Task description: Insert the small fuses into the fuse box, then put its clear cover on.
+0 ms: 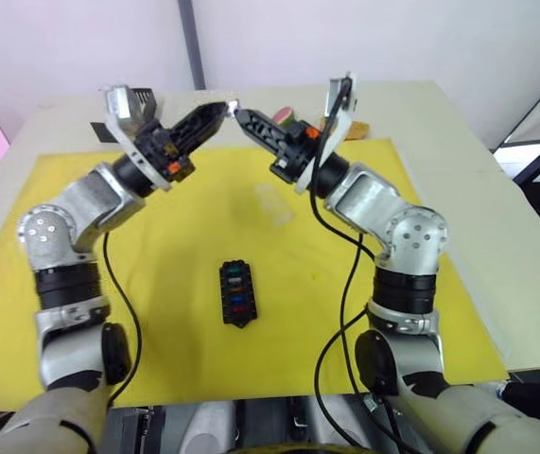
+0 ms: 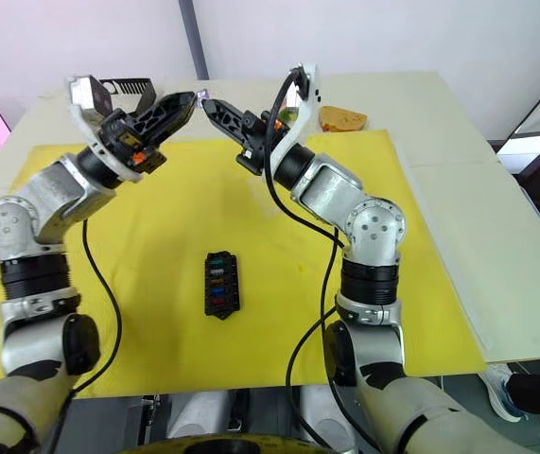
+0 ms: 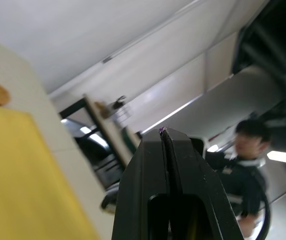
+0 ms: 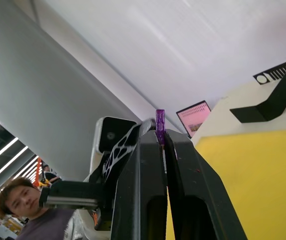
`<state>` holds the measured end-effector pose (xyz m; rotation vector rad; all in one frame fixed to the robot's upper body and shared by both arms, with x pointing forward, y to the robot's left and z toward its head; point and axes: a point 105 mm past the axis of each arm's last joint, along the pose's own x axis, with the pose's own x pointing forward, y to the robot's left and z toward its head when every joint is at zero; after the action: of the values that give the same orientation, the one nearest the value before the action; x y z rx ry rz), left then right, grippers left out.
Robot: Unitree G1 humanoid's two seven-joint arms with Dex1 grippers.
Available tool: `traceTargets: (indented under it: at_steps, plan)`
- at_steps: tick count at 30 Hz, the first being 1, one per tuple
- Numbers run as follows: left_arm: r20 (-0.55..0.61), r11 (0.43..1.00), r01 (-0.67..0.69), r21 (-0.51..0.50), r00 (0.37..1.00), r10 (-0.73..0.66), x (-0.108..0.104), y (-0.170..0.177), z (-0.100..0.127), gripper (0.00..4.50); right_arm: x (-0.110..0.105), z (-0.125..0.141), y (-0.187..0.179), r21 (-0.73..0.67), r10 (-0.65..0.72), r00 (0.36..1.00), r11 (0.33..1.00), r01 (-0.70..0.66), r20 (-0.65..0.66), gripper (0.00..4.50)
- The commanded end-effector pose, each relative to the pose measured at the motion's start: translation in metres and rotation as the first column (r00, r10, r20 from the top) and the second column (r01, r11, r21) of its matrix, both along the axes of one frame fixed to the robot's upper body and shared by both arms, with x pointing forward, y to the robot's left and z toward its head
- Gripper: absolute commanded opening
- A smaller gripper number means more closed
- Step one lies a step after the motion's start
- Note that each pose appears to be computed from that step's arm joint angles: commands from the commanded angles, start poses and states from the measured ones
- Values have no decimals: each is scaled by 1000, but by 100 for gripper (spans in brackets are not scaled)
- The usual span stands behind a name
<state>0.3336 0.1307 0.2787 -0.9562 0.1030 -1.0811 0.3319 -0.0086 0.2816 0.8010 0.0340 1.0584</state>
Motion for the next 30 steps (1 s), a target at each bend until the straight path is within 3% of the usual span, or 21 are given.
traceTargets:
  at_steps: [1,5,9,11,14,16,21,25,30]
  plan:
    - [78,993,19,117,997,-28,-21,24,-3,92,-20,26,-13,37,25,992,999,-30,123,0]
    - [156,921,3,389,985,-69,-45,39,-22,285,-34,21,-18,-60,106,980,993,-98,165,0]
    - [170,816,43,577,970,-172,-65,50,-43,285,-47,3,-19,-253,207,962,954,-158,179,0]
    - [176,722,51,690,956,-236,-74,54,-61,328,-55,-15,-15,-416,273,941,893,-172,199,0]
    - [170,563,76,823,913,-371,-88,58,-87,444,-66,-35,-10,-573,374,905,795,-200,202,0]
    - [197,454,33,890,871,-450,-91,60,-104,444,-68,-47,-5,-669,428,880,718,-192,207,0]
    - [267,332,-80,940,780,-566,-85,55,-127,444,-67,-71,0,-846,546,793,528,-77,269,0]
    - [300,314,-128,941,747,-594,-77,45,-136,444,-60,-83,2,-904,611,733,427,13,299,0]
    - [348,327,-178,928,725,-594,-66,33,-141,444,-53,-90,9,-928,665,674,363,87,323,0]
